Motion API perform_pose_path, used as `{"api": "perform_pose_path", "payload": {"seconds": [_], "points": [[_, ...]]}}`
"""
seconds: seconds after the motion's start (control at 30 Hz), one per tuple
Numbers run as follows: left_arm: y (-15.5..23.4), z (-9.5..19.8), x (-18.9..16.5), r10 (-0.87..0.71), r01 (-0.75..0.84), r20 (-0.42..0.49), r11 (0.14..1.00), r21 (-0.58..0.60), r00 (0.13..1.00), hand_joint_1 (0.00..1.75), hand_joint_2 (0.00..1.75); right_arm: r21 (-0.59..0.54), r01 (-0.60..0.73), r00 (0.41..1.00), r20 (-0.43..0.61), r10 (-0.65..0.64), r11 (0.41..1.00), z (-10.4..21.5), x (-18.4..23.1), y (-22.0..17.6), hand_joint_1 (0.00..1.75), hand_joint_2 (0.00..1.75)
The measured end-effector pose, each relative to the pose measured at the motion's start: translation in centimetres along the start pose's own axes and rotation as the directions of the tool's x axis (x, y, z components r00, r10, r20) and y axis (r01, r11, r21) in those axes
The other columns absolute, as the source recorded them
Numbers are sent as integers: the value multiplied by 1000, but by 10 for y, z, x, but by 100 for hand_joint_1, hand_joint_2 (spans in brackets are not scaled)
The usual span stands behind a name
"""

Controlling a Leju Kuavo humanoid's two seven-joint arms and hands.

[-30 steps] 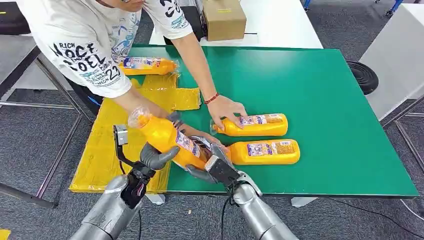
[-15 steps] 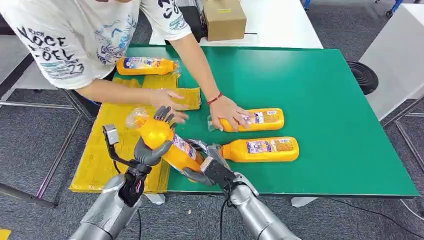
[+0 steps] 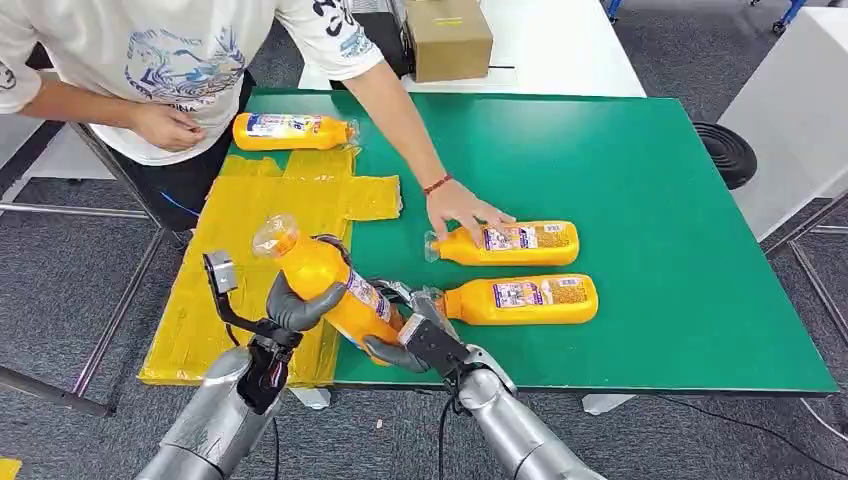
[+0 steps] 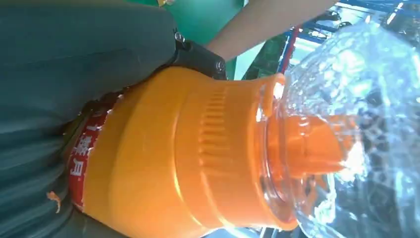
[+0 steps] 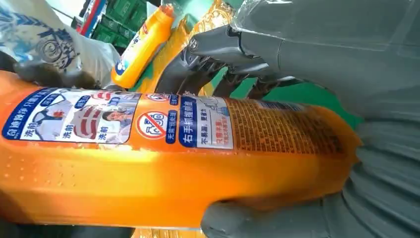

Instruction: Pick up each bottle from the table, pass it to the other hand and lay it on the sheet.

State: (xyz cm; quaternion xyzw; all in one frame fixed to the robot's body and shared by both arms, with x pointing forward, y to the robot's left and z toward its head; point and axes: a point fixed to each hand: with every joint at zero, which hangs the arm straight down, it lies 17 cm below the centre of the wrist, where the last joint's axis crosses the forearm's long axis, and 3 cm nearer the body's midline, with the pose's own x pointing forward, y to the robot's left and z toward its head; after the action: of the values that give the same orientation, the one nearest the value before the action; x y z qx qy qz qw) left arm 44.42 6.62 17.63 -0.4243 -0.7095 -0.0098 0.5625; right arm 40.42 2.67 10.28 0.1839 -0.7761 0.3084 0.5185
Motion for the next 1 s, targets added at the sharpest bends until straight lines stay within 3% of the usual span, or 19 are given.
{"api": "perform_pose_path", "payload": {"seconds": [0.17, 0.2, 0.4, 0.53, 0.7, 0.83, 0.87, 1.0], "points": [[0, -2, 3, -22, 22, 11, 1000, -2, 1000, 175, 175, -19, -11, 1000, -2, 10, 1000, 1, -1, -1, 0, 175], [0, -3, 3, -27, 27, 12, 1000, 0, 1000, 175, 175, -27, -12, 1000, -3, 11, 1000, 1, -1, -3, 0, 0], [6, -6, 6, -93, 93, 20, 995, 23, 995, 175, 175, -61, -37, 999, -9, 36, 997, 2, -4, -11, 0, 0], [20, -10, 12, -283, 280, 27, 957, 81, 959, 175, 175, -98, -53, 999, -10, 52, 994, 6, -5, -21, 0, 0], [52, -20, 37, -610, 598, 16, 781, 178, 792, 175, 175, -134, -99, 994, 26, 103, 986, 13, 8, -35, 0, 0], [65, -27, 58, -705, 686, 19, 696, 212, 709, 175, 175, -155, -113, 991, 49, 122, 982, 16, 19, -43, 0, 0], [71, -27, 62, -748, 727, 9, 648, 227, 663, 175, 175, -156, -121, 990, 53, 131, 980, 16, 21, -44, 0, 0], [99, -34, 89, -954, 935, -89, 258, 244, 287, 175, 175, -162, -155, 983, 70, 168, 975, 18, 30, -48, 0, 0]]}}
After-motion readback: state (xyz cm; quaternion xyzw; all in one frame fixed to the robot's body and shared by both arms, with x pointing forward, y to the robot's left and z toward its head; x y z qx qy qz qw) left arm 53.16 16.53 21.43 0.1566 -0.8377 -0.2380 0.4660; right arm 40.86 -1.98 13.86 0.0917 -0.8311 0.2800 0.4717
